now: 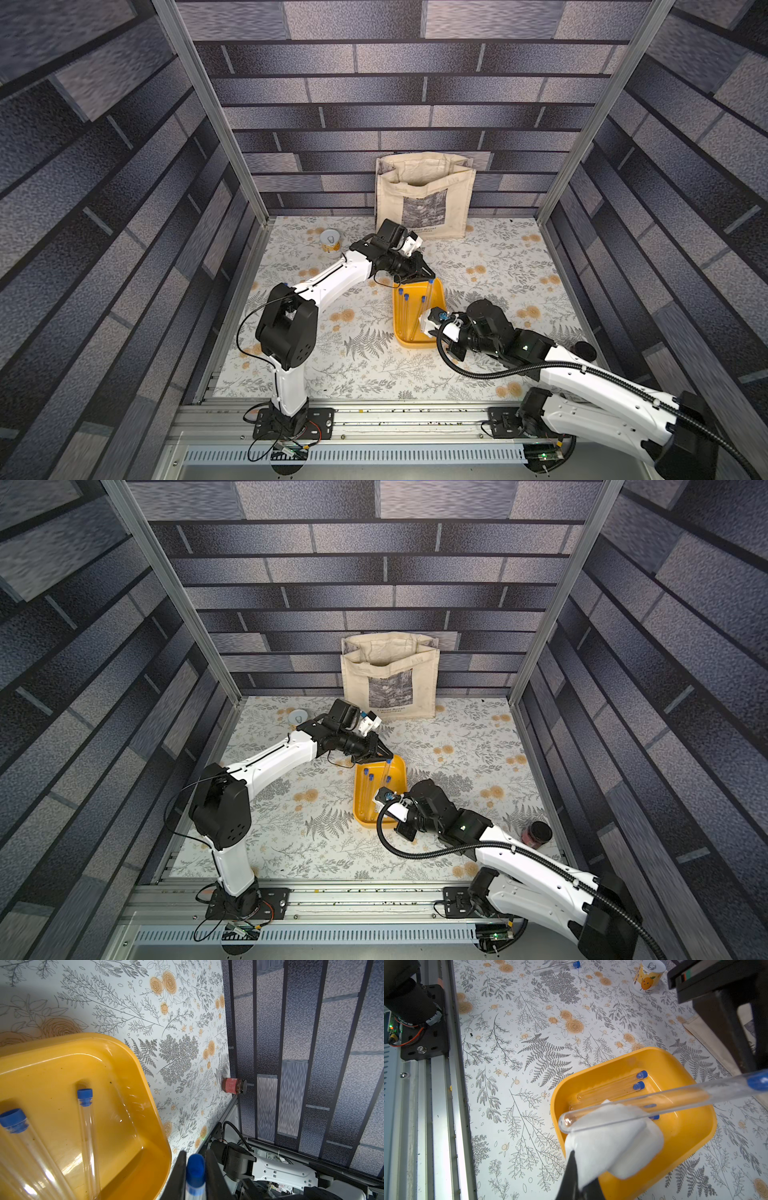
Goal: Wipe the exteriors of test tubes
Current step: Wipe the dirt from the test tube.
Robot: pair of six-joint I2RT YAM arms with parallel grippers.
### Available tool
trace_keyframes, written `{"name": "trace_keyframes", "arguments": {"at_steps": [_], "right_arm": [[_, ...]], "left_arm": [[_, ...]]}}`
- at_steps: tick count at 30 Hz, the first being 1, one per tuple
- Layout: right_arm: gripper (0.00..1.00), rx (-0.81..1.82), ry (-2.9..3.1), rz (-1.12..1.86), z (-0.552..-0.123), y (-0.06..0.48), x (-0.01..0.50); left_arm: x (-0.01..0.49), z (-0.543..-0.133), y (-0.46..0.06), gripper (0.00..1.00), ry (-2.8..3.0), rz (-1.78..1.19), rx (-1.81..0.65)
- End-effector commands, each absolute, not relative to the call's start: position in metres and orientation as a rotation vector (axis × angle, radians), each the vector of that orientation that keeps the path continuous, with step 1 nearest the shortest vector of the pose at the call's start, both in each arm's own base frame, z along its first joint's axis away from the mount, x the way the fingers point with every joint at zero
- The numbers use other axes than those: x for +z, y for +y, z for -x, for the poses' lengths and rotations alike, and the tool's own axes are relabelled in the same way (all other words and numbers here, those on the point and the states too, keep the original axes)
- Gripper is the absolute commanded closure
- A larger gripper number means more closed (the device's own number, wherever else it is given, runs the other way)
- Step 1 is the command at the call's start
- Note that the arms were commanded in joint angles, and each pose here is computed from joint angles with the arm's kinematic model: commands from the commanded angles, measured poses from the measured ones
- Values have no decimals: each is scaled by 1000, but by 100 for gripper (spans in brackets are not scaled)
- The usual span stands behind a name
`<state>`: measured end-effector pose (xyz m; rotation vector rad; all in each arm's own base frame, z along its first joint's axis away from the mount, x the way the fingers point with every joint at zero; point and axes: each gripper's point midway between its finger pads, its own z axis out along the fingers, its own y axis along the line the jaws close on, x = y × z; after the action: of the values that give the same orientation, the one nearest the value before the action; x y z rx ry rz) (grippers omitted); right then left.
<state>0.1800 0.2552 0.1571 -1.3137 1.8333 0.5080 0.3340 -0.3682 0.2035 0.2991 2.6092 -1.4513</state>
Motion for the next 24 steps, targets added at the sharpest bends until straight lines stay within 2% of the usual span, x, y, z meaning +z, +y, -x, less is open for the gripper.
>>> {"name": "trace_keyframes", "arguments": {"at_steps": [1, 17, 24], "right_arm": [[100, 504, 1814, 1276, -196, 257, 176], [100, 484, 1906, 1110, -275, 238, 196], [100, 543, 1913, 1124, -270, 242, 199]], "left_arm": [[213, -328, -364, 89, 2588, -338, -1465], [212, -324, -367, 89, 2588, -351, -1477], [212, -326, -366, 89, 2588, -344, -1475]]}}
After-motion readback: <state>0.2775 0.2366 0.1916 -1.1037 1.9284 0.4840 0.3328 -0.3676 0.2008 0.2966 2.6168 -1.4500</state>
